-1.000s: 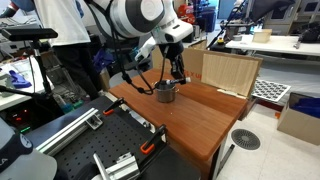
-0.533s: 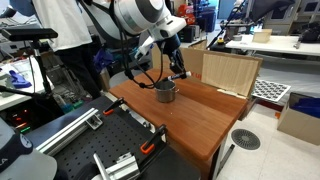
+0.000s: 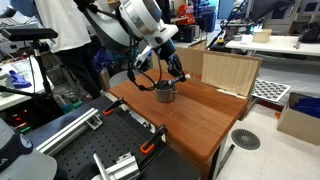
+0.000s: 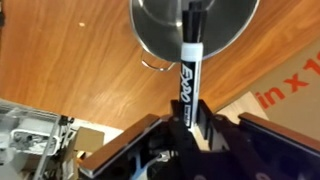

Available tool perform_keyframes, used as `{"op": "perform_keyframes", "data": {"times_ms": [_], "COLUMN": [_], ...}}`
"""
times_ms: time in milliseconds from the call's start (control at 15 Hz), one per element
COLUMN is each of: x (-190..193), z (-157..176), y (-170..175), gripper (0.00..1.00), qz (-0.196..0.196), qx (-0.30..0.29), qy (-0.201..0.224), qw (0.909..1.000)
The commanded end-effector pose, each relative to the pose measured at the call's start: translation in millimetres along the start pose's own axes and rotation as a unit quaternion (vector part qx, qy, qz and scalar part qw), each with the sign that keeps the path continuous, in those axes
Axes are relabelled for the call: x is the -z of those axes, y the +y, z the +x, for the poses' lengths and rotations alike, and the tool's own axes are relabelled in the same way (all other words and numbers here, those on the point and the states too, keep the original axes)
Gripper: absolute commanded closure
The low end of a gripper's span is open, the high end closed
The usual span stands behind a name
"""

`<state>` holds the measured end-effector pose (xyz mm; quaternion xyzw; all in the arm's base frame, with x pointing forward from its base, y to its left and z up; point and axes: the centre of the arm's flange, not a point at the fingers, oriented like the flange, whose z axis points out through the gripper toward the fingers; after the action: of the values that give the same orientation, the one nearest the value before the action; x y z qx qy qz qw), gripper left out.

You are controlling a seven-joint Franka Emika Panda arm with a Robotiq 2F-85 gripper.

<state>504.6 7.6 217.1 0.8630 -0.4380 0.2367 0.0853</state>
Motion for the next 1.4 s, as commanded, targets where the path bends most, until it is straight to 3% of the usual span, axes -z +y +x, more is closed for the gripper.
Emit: {"op": "perform_keyframes", "data": {"times_ms": [0,333,533,600,667,800,1133,1333], "x": [-3.4,-7.2,-8.5,-8.1,-7.7,-7.7,-5.7,6.9], "z": [-20.8,-46.9,-57.4,-59.4,-59.7,-58.3,-55.4,-51.8], "y": [4.2,2.5,1.3,2.1,2.5,4.2,10.0,16.6], "gripper": [0.95,0.95,0.95,0.54,0.53,0.4,0.02,0.0], "qz": [-0.011,-0.017,-0.026,-0.029,-0.029,-0.032,-0.036,-0.019], "qx": [0.012,0.043,0.053,0.053,0.054,0.053,0.05,0.047], "qy": [0.047,0.072,0.062,0.058,0.056,0.052,0.045,0.018], "qw": [0.9988,0.9964,0.9963,0.9965,0.9966,0.9968,0.9971,0.9986]}}
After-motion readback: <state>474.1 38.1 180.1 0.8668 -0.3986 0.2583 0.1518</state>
